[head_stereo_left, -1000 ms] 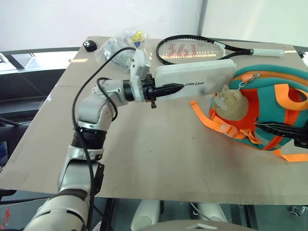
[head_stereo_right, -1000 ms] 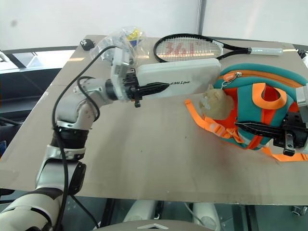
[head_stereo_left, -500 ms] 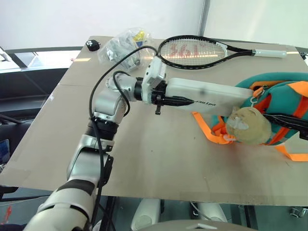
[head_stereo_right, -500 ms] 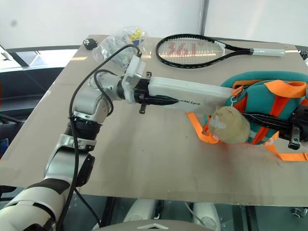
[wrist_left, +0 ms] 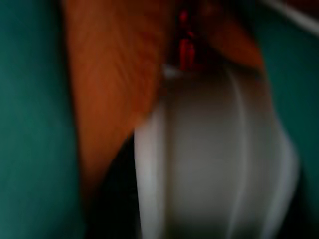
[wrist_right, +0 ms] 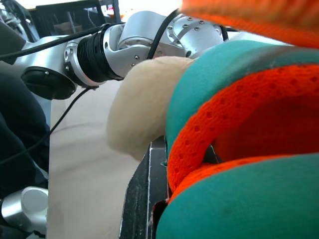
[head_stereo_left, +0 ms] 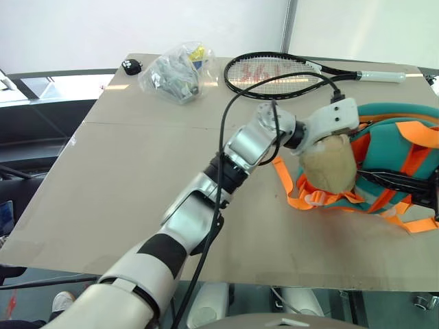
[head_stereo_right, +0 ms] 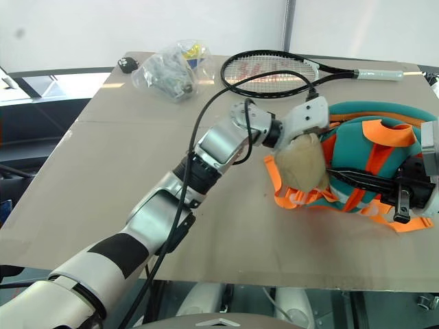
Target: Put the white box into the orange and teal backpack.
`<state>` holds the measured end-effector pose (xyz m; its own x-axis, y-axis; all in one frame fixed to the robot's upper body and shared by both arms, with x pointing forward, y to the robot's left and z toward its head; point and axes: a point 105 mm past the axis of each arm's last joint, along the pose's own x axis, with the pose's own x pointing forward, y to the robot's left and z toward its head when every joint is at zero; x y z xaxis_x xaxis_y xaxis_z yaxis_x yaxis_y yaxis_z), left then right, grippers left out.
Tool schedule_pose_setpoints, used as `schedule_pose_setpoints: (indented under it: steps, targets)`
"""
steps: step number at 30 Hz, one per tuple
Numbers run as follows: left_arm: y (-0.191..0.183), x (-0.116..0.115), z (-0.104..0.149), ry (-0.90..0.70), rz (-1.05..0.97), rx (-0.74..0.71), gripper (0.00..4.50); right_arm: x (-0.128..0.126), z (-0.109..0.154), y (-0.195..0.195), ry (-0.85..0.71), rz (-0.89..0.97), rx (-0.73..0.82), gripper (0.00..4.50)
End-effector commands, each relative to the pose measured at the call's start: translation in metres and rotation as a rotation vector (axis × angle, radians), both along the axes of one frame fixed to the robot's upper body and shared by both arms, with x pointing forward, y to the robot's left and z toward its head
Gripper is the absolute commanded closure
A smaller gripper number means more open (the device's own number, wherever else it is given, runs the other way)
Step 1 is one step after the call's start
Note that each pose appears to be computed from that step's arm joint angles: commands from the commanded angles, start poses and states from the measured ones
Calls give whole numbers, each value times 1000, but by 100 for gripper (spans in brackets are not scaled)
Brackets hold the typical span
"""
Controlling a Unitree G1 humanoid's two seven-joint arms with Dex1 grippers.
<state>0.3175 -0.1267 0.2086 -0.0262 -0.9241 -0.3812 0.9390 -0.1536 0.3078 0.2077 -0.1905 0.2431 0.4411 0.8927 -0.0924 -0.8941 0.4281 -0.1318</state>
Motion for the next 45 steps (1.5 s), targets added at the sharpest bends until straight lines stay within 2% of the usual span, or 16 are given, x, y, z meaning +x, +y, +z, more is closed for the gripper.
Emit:
schedule_pose_setpoints:
  steps: [1,4,6,7,10,13,17,19,22,24,30,33,35,36,41,45]
  targets:
    - [-16,-3,-5,-45,-24,17,251,-8,8,9,-66,17,2,450]
    - [3,6,15,64,6,-66,124,-9,6,8,-64,-11,1,450]
    - [35,24,47,178,71,-166,25,-7,4,5,-56,-32,0,450]
    - [49,29,60,219,91,-205,11,-7,3,3,-53,-40,0,450]
    - [104,36,85,329,100,-251,11,3,-4,-3,-39,-94,-25,450]
    - [134,35,89,400,119,-253,11,12,-11,-10,-22,-144,-54,450]
    - [168,8,85,578,52,-258,11,20,-12,-12,-39,-146,-55,450]
    - [168,-5,82,625,26,-269,11,21,-11,-11,-43,-136,-54,450]
    - [146,-22,64,600,22,-227,11,23,-10,-9,-46,-123,-49,450]
    - [129,-30,62,648,16,-247,11,24,-9,-8,-46,-118,-50,450]
    - [100,-25,38,660,95,-210,11,22,-8,-7,-49,-113,-61,450]
    - [92,-30,38,659,59,-227,87,22,-7,-8,-52,-117,-65,450]
    - [91,-27,33,632,82,-217,157,21,-7,-7,-54,-118,-67,450]
    - [91,-27,30,623,89,-210,220,21,-7,-7,-55,-119,-67,450]
    - [91,-22,30,620,105,-245,419,23,-7,-10,-59,-138,-63,450]
    - [109,-20,47,595,70,-310,434,35,-6,-18,-79,-218,-60,450]
